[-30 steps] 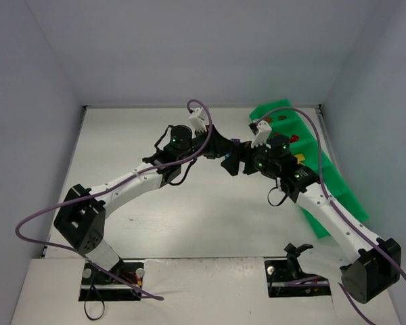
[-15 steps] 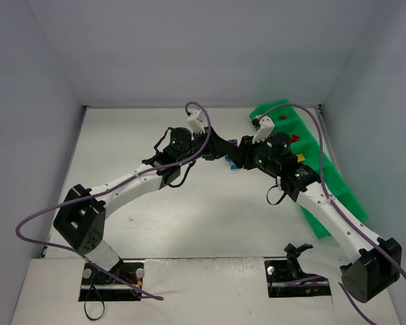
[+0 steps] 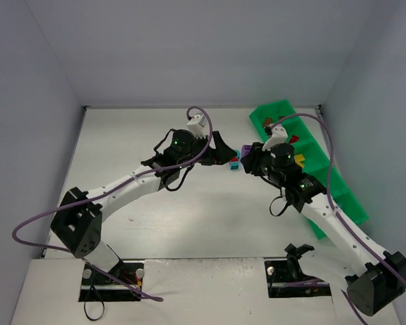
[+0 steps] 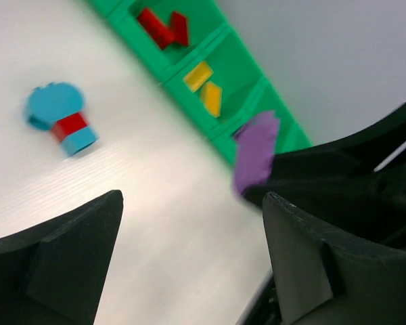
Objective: Sort the legos into containers by color
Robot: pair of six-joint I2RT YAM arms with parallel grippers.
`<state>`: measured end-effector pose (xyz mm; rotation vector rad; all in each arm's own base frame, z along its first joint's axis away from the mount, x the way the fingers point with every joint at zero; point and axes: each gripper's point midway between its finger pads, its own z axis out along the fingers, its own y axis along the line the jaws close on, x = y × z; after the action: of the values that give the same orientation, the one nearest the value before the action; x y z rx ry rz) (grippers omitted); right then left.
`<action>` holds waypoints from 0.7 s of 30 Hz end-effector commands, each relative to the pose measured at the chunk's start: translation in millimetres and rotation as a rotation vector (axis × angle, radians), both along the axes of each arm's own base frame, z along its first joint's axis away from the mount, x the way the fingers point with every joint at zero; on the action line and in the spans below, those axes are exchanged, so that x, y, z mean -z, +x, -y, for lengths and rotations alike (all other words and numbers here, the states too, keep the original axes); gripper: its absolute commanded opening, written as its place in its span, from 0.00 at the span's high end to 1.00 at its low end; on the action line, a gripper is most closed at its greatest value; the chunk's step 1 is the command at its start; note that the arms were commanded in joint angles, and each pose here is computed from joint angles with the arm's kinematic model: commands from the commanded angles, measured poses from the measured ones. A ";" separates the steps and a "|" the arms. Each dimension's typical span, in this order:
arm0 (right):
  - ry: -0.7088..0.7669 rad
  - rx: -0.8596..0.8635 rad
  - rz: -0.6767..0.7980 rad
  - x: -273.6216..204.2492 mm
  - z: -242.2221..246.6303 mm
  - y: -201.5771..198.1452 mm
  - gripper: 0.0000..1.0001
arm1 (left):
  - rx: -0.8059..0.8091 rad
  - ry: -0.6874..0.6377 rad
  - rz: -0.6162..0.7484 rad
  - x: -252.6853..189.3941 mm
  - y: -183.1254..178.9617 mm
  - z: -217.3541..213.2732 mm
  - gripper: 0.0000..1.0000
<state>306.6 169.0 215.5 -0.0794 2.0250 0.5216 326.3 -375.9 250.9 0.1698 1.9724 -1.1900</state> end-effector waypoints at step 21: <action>-0.082 1.215 -0.344 89.7 272.2 -21.7 0.82 | -0.117 0.462 0.113 15.0 8.3 -85.7 0.23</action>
<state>272.8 -90.0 113.1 1.1269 2.0740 -0.3372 329.7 -291.9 223.1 0.3100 2.1385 -0.6374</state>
